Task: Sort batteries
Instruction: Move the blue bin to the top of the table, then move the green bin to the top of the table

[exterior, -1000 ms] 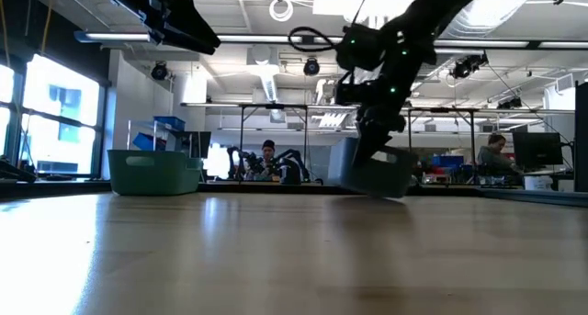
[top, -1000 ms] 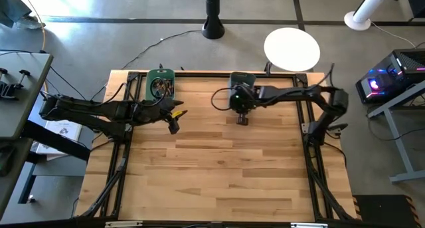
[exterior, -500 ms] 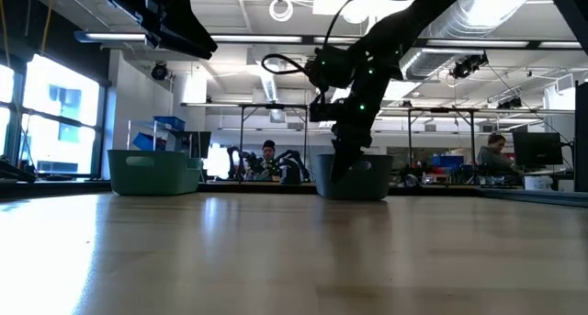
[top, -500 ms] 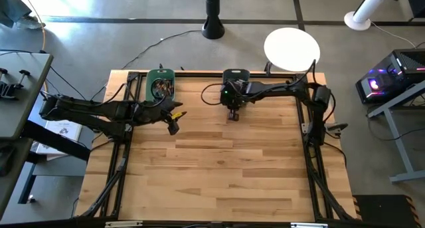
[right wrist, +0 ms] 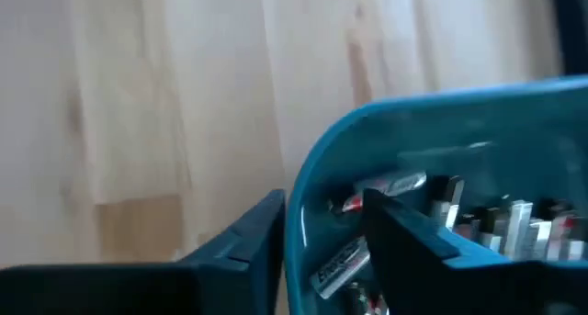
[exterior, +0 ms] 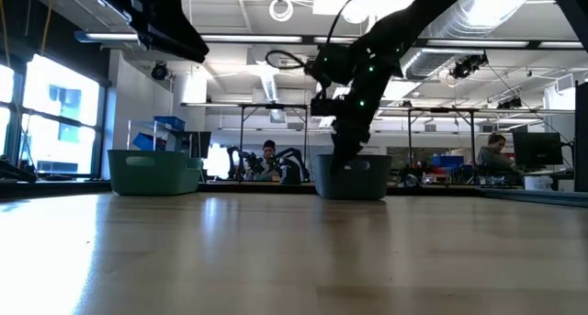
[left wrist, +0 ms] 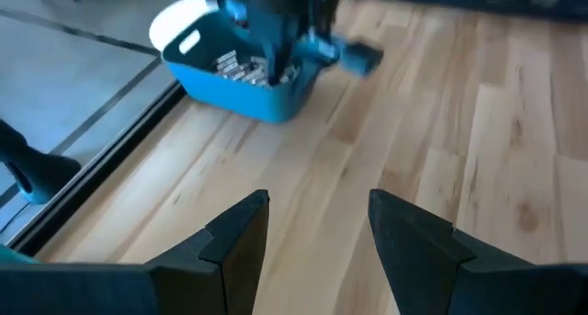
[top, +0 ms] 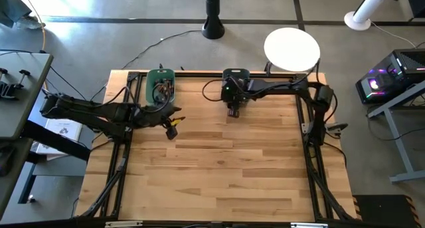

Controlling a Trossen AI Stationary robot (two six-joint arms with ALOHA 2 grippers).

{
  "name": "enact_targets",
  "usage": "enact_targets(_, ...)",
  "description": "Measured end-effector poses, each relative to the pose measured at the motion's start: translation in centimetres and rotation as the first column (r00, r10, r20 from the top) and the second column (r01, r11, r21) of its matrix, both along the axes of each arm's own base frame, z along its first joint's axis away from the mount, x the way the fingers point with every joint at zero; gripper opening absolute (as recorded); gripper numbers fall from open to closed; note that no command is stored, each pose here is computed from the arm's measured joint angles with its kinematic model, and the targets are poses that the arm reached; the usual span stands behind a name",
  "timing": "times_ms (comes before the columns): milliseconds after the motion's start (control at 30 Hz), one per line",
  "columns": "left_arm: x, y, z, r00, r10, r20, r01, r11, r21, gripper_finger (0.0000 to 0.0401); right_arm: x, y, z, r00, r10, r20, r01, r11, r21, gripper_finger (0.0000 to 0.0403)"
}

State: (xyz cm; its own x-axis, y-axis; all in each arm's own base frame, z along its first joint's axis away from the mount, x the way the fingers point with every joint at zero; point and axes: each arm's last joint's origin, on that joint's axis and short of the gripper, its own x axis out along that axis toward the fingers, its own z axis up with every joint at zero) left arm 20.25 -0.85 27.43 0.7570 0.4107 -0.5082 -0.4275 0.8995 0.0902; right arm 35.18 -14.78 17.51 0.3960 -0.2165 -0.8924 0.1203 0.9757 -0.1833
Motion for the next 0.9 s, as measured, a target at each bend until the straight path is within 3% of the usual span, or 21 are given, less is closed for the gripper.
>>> enact_targets(100, -0.4, -0.1, -0.4, 0.999, 0.022, -0.049, -0.022, 1.000, 0.013, 0.0181, -0.1, 0.1, 1.5, 0.998, 0.000, 0.061, 0.002, 1.000, -0.017, 0.0157)
enact_targets(267, -1.4, 0.6, -1.3, 0.976, 0.168, -0.139, -0.162, 0.985, 0.054, 0.0181, -0.5, 0.3, 4.0, 0.989, 0.001, 0.150, 0.006, 0.999, -0.047, 0.0165)
enact_targets(467, -2.3, 2.3, -2.1, 0.926, 0.304, -0.224, -0.312, 0.950, 0.002, 0.0181, -1.4, 1.8, 7.4, 0.973, 0.020, 0.229, -0.003, 0.997, -0.073, 0.0165)
enact_targets(733, -2.9, 7.0, -2.5, 0.867, 0.417, -0.273, -0.460, 0.881, -0.114, 0.0181, -2.6, 10.3, 11.5, 0.934, 0.221, 0.281, -0.226, 0.974, -0.016, 0.0165)
enact_targets(900, -2.9, 10.1, -3.3, 0.861, 0.379, -0.340, -0.439, 0.890, -0.122, 0.0184, -3.1, 16.6, 11.5, 0.910, 0.321, 0.262, -0.340, 0.940, 0.031, 0.0165)
